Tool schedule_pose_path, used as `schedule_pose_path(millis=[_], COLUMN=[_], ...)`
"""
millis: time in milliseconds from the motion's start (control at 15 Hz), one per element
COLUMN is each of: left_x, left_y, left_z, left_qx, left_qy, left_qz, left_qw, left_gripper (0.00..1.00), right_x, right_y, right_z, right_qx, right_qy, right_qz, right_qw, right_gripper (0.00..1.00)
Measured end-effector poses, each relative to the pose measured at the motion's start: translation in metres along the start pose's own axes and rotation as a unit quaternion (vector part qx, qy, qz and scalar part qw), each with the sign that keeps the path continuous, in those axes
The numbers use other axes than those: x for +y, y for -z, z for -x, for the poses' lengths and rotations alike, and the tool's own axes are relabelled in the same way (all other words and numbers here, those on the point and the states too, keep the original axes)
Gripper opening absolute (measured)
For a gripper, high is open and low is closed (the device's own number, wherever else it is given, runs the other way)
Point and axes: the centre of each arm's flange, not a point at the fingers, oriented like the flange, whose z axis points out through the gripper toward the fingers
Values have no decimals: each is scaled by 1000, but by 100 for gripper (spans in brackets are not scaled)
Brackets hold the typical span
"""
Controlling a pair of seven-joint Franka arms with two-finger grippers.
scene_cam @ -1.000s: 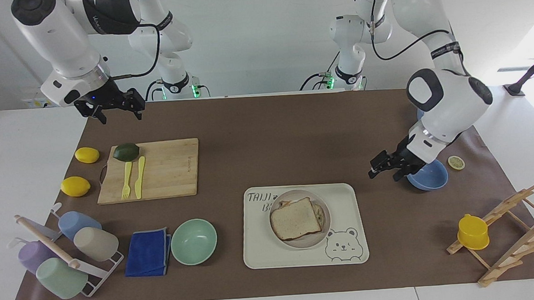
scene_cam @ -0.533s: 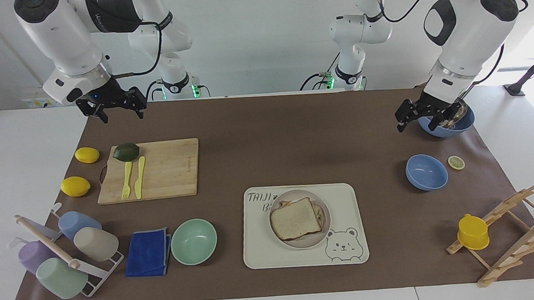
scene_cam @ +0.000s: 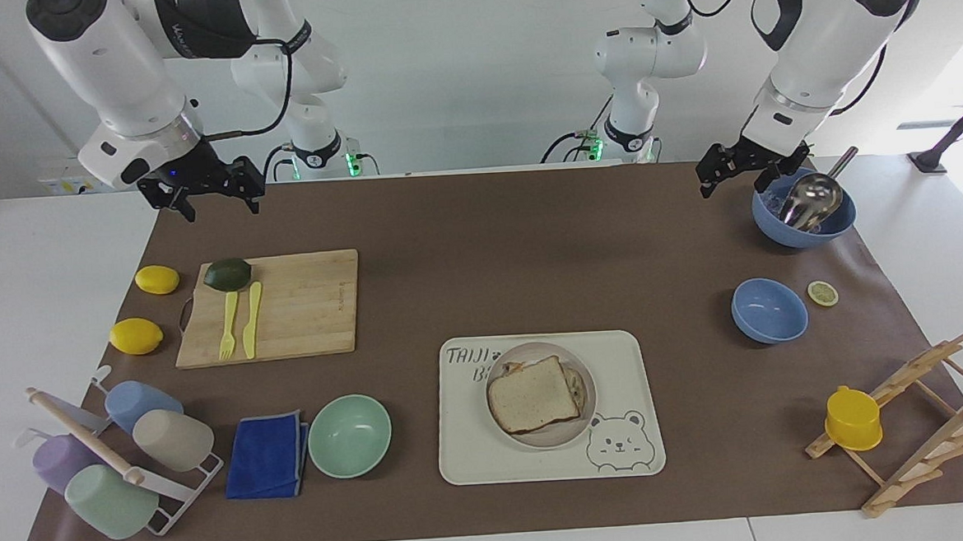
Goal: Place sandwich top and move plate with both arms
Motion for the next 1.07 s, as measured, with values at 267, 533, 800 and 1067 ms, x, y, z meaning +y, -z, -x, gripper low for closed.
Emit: schedule_pose_path(millis=[267,533,800,1067], left_x=[2,1,2,1], left_y=[7,32,32,32], left_z=[-5,-8,-9,-9], left_qx=[5,9,7,8], left_qy=[-1,0,-1,0], left_qz=[-1,0,-1,0], left_qw=[1000,1000,1000,1000], left_gripper=[100,100,100,100], right_x=[-3,-7,-8,-8], right_y=[1,0,2,2], right_z=[2,5,10,10], right_qx=[-4,-15,-19,-19], right_qy=[2,6,6,6], right_qz=[0,0,0,0], right_qw=[1000,1000,1000,1000], right_gripper=[100,100,100,100])
